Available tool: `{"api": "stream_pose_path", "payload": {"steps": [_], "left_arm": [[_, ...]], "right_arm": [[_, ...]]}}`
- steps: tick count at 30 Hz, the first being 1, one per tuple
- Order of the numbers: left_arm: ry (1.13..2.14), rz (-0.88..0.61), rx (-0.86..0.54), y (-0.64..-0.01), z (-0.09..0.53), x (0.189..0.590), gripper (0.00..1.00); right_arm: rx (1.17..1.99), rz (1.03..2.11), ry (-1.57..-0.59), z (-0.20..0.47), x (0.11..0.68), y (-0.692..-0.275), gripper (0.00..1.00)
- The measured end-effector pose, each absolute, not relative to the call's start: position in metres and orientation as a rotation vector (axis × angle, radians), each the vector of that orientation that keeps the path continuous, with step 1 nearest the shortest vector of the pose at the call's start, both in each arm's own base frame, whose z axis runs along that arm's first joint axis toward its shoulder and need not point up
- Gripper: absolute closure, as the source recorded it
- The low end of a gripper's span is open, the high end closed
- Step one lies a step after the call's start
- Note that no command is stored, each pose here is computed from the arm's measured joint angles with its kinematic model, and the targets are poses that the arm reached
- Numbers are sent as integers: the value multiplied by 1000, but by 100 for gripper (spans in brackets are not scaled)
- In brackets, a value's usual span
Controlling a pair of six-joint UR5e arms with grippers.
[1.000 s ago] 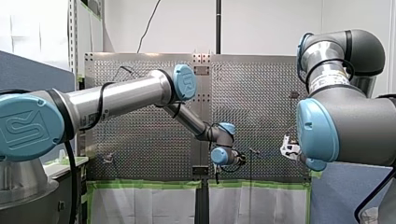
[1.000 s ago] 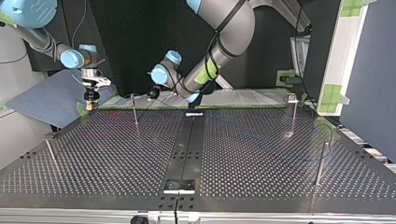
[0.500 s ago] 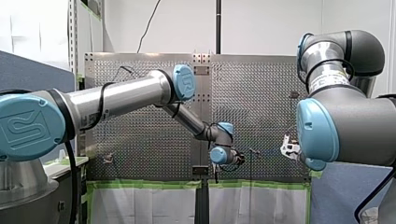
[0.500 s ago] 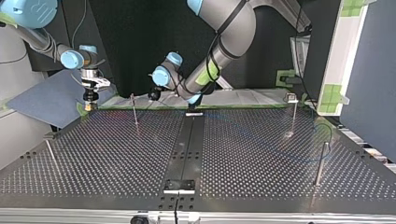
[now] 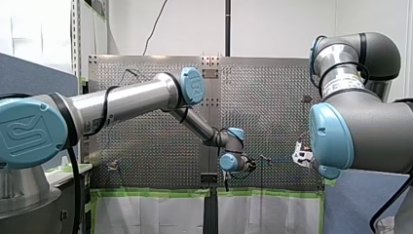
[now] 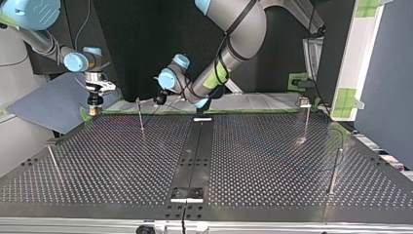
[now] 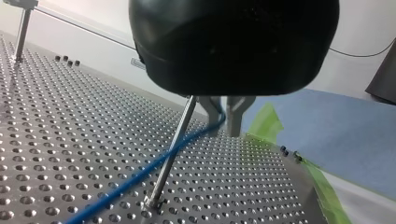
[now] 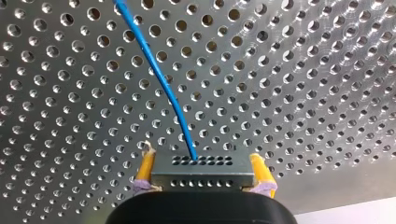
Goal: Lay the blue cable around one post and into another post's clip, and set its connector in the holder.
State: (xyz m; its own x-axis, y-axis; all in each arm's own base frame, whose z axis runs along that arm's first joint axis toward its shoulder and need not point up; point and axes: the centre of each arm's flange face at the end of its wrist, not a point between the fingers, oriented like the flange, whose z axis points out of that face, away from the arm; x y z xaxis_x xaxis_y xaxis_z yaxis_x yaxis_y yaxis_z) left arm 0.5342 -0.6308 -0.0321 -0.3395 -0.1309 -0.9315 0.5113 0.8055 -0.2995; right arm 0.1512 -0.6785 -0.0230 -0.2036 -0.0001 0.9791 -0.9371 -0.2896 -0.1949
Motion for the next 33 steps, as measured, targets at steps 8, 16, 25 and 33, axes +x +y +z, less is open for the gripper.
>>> {"api": "stream_pose_path", "payload": {"steps": [8,16,25,33], "left_arm": [[1810,-665,321,-633,-35,528,0],[1796,-655,373,-639,-23,517,0],[1744,-688,411,-656,11,510,0],[1768,-692,438,-659,3,495,0]], "right_arm": [[1303,1591,-1188,-25,152,-677,100],[1306,1589,-1191,-27,152,-677,100],[1309,1591,-1193,-28,153,-676,100],[1311,1592,-1195,-28,153,-676,100]]}}
